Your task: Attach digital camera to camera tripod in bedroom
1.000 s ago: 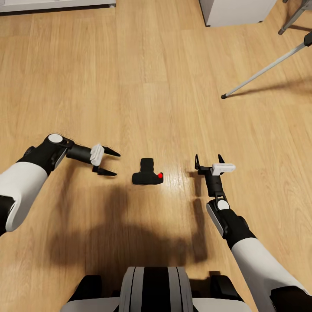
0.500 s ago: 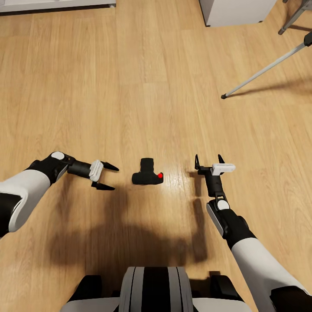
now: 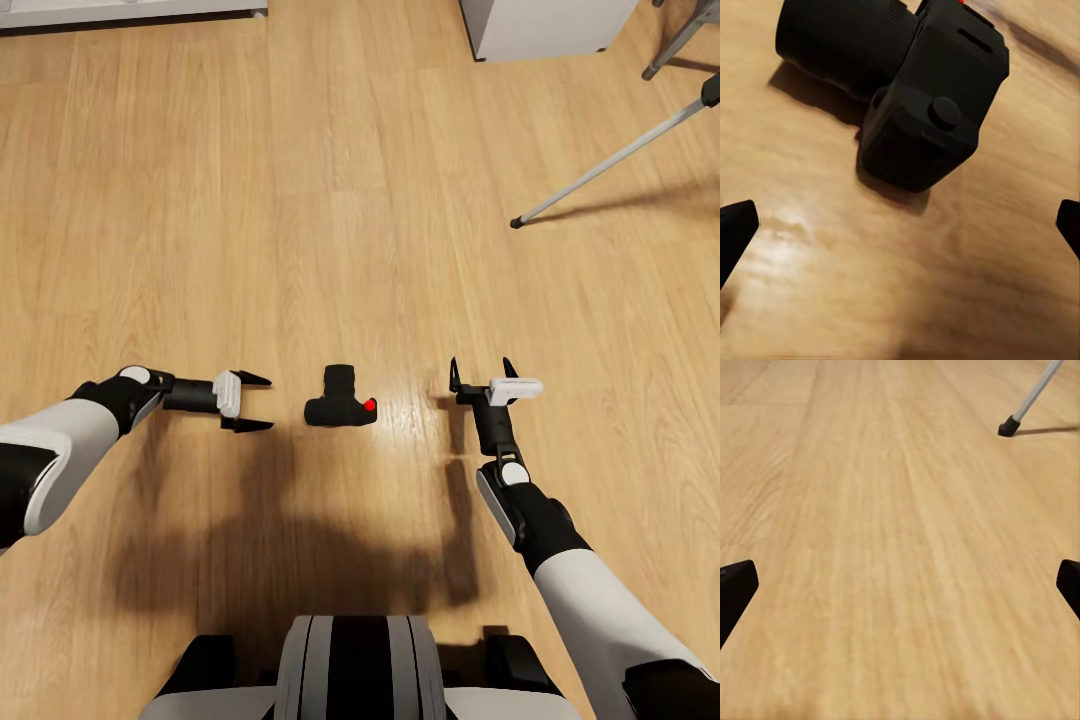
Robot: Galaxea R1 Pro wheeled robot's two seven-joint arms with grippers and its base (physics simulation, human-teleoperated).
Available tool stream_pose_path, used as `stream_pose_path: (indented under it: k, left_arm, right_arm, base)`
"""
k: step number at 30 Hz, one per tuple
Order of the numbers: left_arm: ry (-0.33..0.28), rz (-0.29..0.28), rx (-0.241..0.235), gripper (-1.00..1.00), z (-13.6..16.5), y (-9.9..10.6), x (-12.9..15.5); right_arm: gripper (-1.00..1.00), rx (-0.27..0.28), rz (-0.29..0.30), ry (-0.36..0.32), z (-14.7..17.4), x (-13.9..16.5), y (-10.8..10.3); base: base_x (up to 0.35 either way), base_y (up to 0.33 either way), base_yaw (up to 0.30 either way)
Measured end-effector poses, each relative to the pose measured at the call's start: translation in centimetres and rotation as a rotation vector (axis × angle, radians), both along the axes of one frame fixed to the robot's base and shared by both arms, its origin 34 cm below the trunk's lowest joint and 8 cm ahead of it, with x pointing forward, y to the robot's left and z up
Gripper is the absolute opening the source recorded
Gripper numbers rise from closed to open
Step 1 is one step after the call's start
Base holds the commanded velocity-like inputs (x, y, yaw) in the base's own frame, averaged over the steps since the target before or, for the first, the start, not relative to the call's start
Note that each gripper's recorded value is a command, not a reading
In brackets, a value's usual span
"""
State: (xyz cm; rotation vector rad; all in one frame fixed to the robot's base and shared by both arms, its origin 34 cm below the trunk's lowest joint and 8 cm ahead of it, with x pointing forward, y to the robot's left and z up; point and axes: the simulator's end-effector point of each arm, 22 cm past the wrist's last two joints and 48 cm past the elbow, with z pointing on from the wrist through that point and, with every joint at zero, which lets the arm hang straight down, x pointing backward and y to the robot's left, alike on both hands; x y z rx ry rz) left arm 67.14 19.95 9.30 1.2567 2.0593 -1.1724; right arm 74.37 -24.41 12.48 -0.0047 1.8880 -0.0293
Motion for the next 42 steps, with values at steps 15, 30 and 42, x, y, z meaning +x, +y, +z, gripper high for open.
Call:
stream_pose_path:
  k: [15,30,42]
  left_arm:
    - [-0.031,0.012,-0.005,1.0,-0.3,-0.6,0.2]
    - [-0.037,0.009,-0.055,1.0,-0.3,-5.4,0.1]
    - [-0.033,-0.014,-0.104,1.0,0.3,-9.0,-0.3]
  right_arm:
    - [1.0,0.0,-0.001,0.001,0.0,0.0,0.0]
    - [1.0,0.0,-0.001,0.002,-0.1,-0.1,0.0]
    - [1.0,-0.001,-0.001,0.003,-0.1,-0.1,-0.1]
  base:
    - [0.0,0.0,0.0]
    - [0.0,0.0,0.0]
    - [0.0,0.0,0.0]
